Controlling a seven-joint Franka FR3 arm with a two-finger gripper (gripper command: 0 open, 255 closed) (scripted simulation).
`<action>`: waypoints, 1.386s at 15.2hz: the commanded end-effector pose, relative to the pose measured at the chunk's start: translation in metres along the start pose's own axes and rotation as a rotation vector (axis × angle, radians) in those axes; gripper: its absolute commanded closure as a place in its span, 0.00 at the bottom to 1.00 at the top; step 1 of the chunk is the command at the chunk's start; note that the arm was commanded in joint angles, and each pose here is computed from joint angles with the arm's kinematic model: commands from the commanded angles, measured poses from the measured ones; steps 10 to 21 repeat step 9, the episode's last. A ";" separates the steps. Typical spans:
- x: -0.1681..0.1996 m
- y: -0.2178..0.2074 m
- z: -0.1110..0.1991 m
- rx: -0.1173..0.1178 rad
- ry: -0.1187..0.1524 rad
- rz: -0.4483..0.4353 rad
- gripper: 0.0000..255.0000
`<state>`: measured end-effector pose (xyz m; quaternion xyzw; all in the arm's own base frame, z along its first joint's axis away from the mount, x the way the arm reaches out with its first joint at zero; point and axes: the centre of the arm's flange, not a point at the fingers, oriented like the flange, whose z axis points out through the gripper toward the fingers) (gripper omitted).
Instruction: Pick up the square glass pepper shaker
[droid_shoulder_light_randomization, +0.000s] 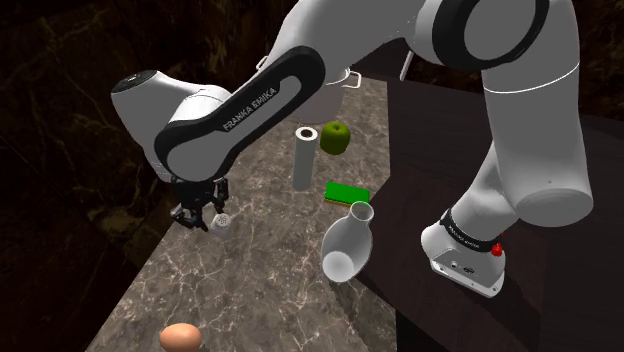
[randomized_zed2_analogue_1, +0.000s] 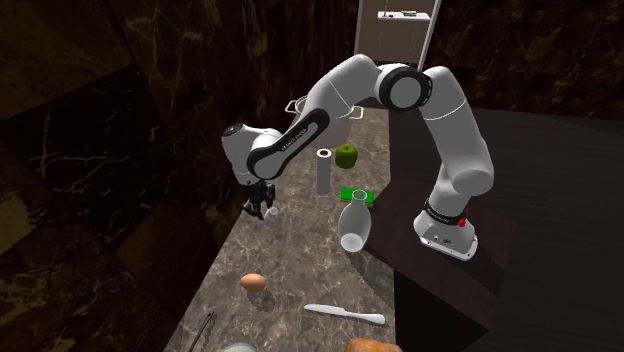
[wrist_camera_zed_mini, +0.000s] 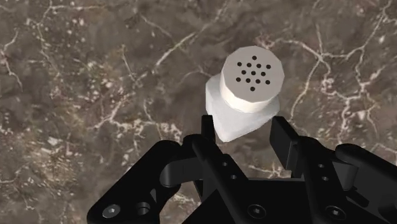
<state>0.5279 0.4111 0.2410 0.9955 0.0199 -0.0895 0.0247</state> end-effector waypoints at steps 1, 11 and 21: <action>-0.002 0.001 -0.011 0.000 0.000 0.000 1.00; -0.008 0.002 -0.043 0.000 0.000 0.000 1.00; -0.008 0.002 -0.043 0.000 0.000 0.000 1.00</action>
